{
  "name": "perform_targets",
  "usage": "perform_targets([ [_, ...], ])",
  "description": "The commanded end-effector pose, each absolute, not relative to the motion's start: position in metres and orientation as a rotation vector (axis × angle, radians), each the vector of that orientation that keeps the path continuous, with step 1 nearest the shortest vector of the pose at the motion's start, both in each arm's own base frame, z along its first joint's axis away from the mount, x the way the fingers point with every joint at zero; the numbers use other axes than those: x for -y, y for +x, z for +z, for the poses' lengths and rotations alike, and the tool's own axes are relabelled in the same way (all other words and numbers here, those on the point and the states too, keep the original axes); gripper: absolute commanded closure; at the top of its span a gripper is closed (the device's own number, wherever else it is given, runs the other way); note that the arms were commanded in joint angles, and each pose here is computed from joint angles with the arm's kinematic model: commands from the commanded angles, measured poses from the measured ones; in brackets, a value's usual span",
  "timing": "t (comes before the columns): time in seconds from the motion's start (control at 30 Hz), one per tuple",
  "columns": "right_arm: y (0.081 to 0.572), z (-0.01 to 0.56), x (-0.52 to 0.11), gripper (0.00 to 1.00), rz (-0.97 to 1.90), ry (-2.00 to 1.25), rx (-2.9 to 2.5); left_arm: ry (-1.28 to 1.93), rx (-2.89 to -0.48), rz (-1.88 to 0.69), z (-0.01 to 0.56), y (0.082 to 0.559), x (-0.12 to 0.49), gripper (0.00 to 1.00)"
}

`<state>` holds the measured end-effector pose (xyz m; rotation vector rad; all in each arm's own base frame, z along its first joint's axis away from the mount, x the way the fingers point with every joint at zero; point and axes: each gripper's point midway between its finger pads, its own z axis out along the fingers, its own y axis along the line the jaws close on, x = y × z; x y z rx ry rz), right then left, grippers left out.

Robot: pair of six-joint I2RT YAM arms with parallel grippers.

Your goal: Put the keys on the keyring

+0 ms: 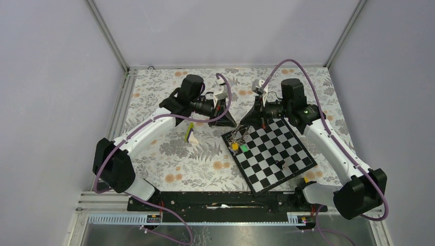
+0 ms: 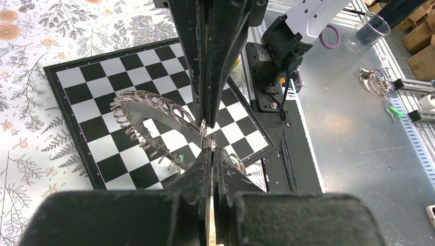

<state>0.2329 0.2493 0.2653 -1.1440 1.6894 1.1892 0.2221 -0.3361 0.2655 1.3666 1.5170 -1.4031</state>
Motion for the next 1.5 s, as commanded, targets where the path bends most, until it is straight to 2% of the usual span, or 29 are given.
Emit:
perform_targets([
  [0.0,0.233,0.285,-0.247,1.0,1.155,-1.153,-1.598,1.393,-1.423,-1.399,0.28,0.22,0.338,1.0],
  [0.33,0.237,0.284,-0.242,1.0,1.131,-1.131,-1.609,1.47,-1.38,-1.299,0.281,0.219,0.33,1.0],
  [0.63,0.241,0.273,-0.241,1.0,1.125,-1.104,-1.641,1.647,-1.194,-1.218,0.282,0.204,0.319,1.0],
  [0.73,0.243,0.271,-0.24,0.92,1.111,-1.095,-1.651,1.7,-1.139,-1.161,0.279,0.204,0.315,1.0],
  [0.87,0.244,0.275,-0.239,0.67,1.091,-1.093,-1.649,1.751,-1.085,-1.087,0.276,0.206,0.312,1.0],
  [0.97,0.243,0.282,-0.238,0.57,1.082,-1.108,-1.634,1.755,-1.074,-1.083,0.275,0.207,0.313,1.0],
  [1.23,0.231,0.286,-0.245,0.47,1.125,-1.162,-1.611,1.737,-1.07,-1.166,0.274,0.201,0.316,1.0],
  [1.47,0.216,0.272,-0.262,0.46,1.162,-1.251,-1.606,1.648,-1.155,-1.238,0.277,0.207,0.324,1.0],
])
